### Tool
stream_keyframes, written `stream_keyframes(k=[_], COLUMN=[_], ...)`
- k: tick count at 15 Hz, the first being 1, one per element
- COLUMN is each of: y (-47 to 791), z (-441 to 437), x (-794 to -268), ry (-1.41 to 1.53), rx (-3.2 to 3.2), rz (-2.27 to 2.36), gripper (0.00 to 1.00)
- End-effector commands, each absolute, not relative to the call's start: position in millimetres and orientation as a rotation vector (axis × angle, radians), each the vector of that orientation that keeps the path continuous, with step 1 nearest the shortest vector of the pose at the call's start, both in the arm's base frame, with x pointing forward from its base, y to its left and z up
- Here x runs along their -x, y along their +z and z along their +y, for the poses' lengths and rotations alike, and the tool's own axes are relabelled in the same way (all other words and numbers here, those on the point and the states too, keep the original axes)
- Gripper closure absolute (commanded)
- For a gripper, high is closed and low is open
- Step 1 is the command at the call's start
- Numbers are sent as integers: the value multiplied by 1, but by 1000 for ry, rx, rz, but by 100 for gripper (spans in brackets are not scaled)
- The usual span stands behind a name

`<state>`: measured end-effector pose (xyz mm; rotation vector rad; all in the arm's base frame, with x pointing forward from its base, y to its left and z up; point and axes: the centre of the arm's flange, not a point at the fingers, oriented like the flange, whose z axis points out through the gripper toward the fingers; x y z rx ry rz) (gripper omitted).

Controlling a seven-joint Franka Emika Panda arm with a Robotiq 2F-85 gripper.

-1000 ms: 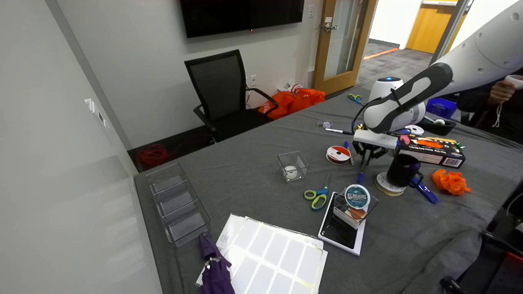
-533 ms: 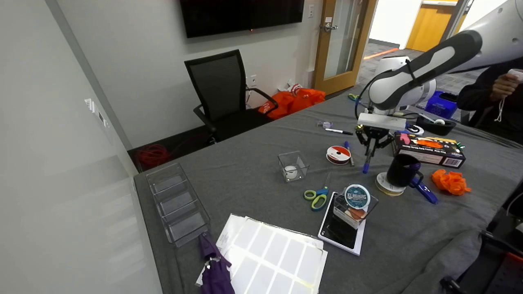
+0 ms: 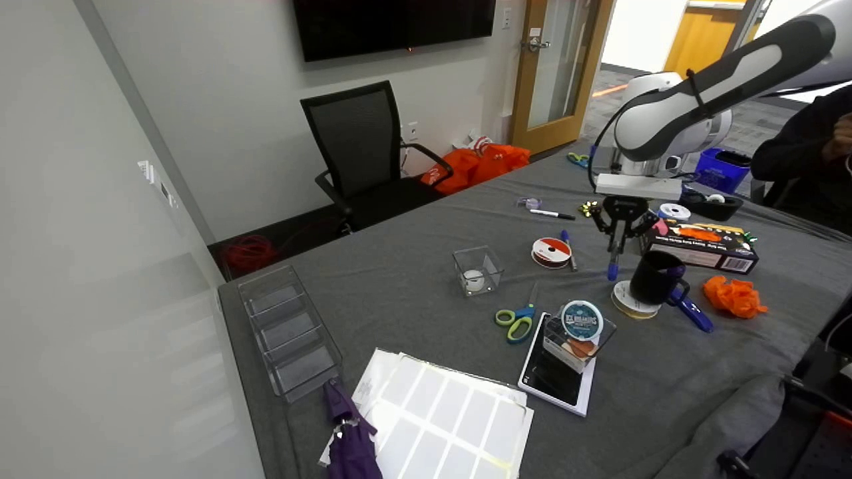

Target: Put the pen in the cup

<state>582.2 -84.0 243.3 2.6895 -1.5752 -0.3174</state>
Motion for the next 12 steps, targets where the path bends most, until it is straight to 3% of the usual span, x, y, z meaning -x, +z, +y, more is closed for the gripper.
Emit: stream_keyframes(k=[1,12], y=[263,277], z=[-103,-160], x=[-551,-533], ry=[-429,-752], rx=[-2722,-2681], rz=[-1468,-1402], gripper=[96,96])
